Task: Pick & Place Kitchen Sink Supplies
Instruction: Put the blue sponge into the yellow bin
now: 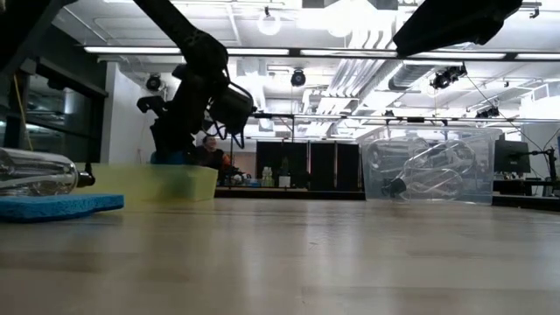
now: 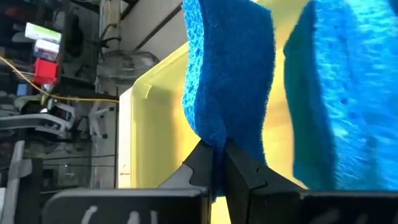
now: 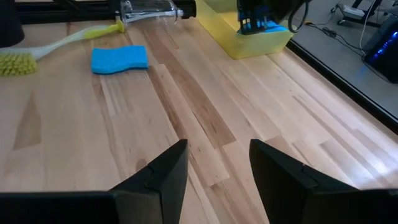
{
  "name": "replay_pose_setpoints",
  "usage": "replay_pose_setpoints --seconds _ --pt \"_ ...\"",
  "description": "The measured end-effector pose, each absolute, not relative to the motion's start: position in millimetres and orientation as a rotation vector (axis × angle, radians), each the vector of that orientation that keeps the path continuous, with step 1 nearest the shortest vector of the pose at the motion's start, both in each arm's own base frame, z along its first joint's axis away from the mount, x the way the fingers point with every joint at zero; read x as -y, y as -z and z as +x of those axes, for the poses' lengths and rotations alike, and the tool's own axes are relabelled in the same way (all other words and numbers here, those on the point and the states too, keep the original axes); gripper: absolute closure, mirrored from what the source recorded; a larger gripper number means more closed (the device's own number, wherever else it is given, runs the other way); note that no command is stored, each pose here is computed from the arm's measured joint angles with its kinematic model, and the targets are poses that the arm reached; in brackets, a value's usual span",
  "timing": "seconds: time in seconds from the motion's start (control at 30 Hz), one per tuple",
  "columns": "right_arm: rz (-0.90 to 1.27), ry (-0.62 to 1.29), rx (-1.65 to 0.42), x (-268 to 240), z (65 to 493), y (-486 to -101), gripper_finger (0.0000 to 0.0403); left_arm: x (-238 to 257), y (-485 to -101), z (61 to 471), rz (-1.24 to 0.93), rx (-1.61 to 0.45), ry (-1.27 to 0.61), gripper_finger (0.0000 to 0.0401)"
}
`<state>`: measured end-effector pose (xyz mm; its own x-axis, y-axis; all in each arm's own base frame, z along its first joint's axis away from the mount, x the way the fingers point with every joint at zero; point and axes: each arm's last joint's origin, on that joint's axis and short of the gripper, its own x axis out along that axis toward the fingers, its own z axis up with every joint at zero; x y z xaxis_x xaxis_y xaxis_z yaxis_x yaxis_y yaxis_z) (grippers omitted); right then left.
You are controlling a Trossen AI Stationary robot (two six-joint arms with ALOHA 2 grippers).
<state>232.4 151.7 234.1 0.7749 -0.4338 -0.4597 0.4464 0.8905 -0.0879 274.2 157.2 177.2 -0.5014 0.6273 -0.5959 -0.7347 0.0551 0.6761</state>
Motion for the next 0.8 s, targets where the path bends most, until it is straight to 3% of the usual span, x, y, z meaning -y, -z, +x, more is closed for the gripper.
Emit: replay_pose_setpoints --seconds 0.3,0.8 --pt "0.029 0.473 -0.494 -151.8 232.4 -234.1 0.0237 -162.1 -175.3 276.2 -0.142 -1.304 -1.609 0.0379" --pt "0.027 0.475 -0.496 -151.5 232.4 -233.9 0.0237 -161.5 -175.1 277.1 -0.171 -1.304 -1.596 0.0268"
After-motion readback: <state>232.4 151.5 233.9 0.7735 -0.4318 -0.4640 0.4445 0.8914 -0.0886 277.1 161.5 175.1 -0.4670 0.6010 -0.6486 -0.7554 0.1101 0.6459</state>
